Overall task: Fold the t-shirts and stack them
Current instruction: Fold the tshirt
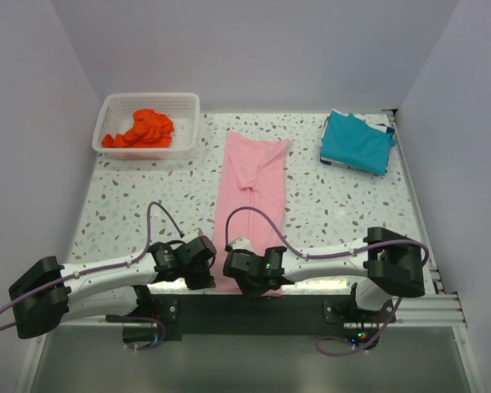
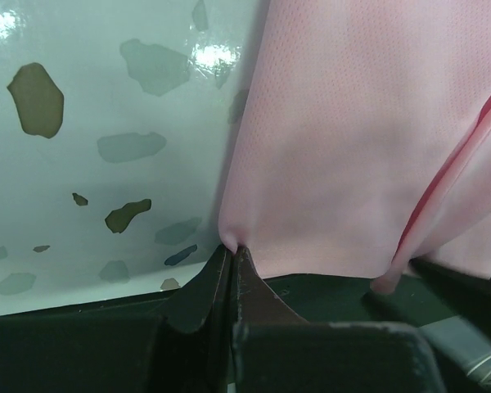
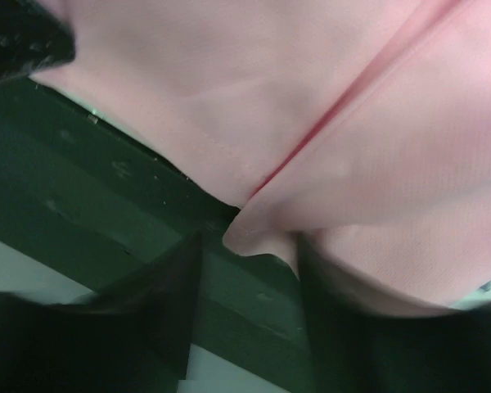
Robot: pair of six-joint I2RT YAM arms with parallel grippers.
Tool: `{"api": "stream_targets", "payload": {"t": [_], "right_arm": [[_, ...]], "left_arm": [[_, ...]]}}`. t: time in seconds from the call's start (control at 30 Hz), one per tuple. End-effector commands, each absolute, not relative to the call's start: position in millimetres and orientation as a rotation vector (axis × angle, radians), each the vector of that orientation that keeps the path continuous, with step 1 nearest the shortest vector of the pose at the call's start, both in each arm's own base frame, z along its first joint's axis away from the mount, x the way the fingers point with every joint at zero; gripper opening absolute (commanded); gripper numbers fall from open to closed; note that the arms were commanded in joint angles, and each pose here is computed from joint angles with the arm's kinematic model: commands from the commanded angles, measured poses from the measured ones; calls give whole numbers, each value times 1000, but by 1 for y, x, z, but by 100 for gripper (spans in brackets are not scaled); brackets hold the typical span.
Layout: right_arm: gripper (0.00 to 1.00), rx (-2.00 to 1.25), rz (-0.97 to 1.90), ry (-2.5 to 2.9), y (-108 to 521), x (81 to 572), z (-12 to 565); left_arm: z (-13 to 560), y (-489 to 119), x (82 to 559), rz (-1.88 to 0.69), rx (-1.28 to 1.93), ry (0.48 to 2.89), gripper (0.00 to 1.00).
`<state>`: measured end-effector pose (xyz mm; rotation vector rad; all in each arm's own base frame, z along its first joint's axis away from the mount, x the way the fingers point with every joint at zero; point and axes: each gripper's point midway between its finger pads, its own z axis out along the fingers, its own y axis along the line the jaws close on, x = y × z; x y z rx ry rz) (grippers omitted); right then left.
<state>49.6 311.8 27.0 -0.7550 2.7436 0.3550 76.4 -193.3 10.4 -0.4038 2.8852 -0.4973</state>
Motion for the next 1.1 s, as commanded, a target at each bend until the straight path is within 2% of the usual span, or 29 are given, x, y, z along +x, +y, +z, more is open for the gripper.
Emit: {"api": "stream_targets", "payload": {"t": [0.0, 0.07, 0.1, 0.23, 0.27, 0.3, 0.5, 0.6, 0.8, 0.87, 1.07], "right_arm": [[60, -763, 516, 2660, 342, 53, 54], [72, -801, 624, 2612, 350, 50, 72], [81, -833, 655, 2591, 352, 48, 77], [88, -856, 753, 2539, 344, 42, 108], [99, -839, 754, 2542, 339, 42, 112], [99, -815, 686, 2565, 324, 44, 110], [99, -427, 346, 2624, 237, 69, 99], [98, -266, 279, 2679, 209, 68, 84], [69, -101, 304, 2784, 197, 54, 51], [63, -94, 350, 2785, 202, 53, 47], [61, -53, 401, 2741, 214, 63, 43]], "left_arm": [[5, -178, 73, -393, -392, 2896, 0], [4, -177, 72, -391, -395, 2897, 0], [3, -178, 72, -394, -397, 2897, 0], [3, -180, 74, -404, -390, 2891, 0], [3, -180, 74, -402, -388, 2892, 0], [3, -180, 74, -400, -386, 2893, 0], [0, -179, 72, -402, -385, 2899, 0], [0, -180, 72, -403, -387, 2900, 0], [0, -178, 72, -398, -383, 2901, 0], [0, -179, 72, -404, -385, 2898, 0], [-1, -177, 71, -399, -392, 2901, 0]]}}
